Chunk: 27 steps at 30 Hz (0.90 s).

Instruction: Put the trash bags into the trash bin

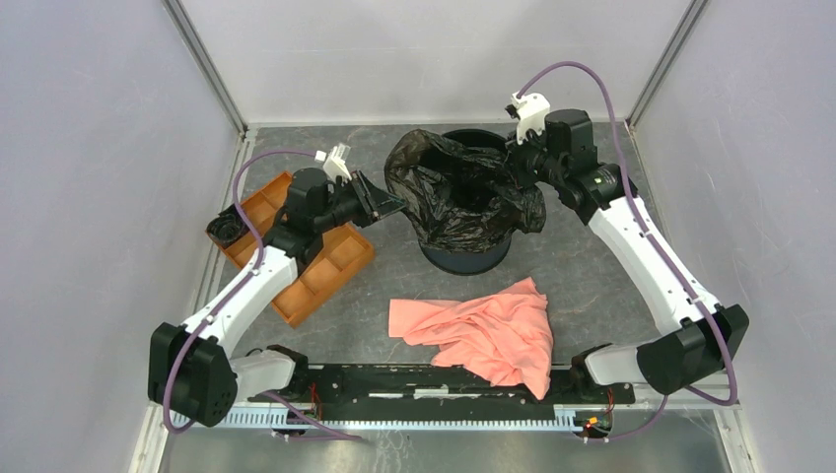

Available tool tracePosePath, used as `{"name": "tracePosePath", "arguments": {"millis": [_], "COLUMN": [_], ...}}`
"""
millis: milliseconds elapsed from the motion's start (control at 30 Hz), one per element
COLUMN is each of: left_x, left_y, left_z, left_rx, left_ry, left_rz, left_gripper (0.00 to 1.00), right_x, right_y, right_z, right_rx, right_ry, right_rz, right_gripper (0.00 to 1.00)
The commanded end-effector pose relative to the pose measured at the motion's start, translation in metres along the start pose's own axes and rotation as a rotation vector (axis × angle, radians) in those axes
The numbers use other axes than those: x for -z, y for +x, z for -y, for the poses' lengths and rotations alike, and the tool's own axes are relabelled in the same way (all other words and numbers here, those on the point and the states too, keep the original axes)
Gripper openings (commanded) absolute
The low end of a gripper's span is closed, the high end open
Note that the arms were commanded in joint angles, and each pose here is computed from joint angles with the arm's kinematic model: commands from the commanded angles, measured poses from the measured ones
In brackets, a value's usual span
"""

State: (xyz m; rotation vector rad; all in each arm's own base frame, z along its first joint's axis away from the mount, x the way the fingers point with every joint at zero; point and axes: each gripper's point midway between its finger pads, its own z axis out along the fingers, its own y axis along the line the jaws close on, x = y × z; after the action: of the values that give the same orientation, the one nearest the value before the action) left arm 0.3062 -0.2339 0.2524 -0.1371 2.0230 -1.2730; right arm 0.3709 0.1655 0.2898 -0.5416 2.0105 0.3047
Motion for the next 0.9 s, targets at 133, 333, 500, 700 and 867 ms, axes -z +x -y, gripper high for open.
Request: {"name": "tracePosePath", "arguments": {"millis": [133,333,500,700,867], "left_x": [-0.013,-0.03,-0.047,-0.06,-0.061], "left_y": [-0.019,-0.037,-0.043,-0.037,-0.03], "left_z": [0.001,-0.012,-0.03,-0.048,-0.057], "left_rx": [-0.068,-0.077,-0.072,-0.066,-0.074], "left_ry": [0.01,-0.055,-0.096,-0.117,-0.129], "left_rz": [0.038,0.07,0.067,0.05,0.03], "left_gripper": [0.13,0.02,0.02,0.02,0.02], "right_x": [0.009,-0.019,-0.046,-0.071,-0.07], "right_y": [-0.045,-0.054,-0.034,0.004,0.024], "right_z": [0.044,0.075,0.093,0.096,0.097], "right_rx": [-0.081,-0.125,-0.183,-0.179,-0.177], "right_ry": [0.178,0.184,0.167,0.124,0.143], "right_rz": [0.177,0.213,0.209,0.172,0.123], "right_gripper": [0.0,0.01,0.02,0.09,0.29]}}
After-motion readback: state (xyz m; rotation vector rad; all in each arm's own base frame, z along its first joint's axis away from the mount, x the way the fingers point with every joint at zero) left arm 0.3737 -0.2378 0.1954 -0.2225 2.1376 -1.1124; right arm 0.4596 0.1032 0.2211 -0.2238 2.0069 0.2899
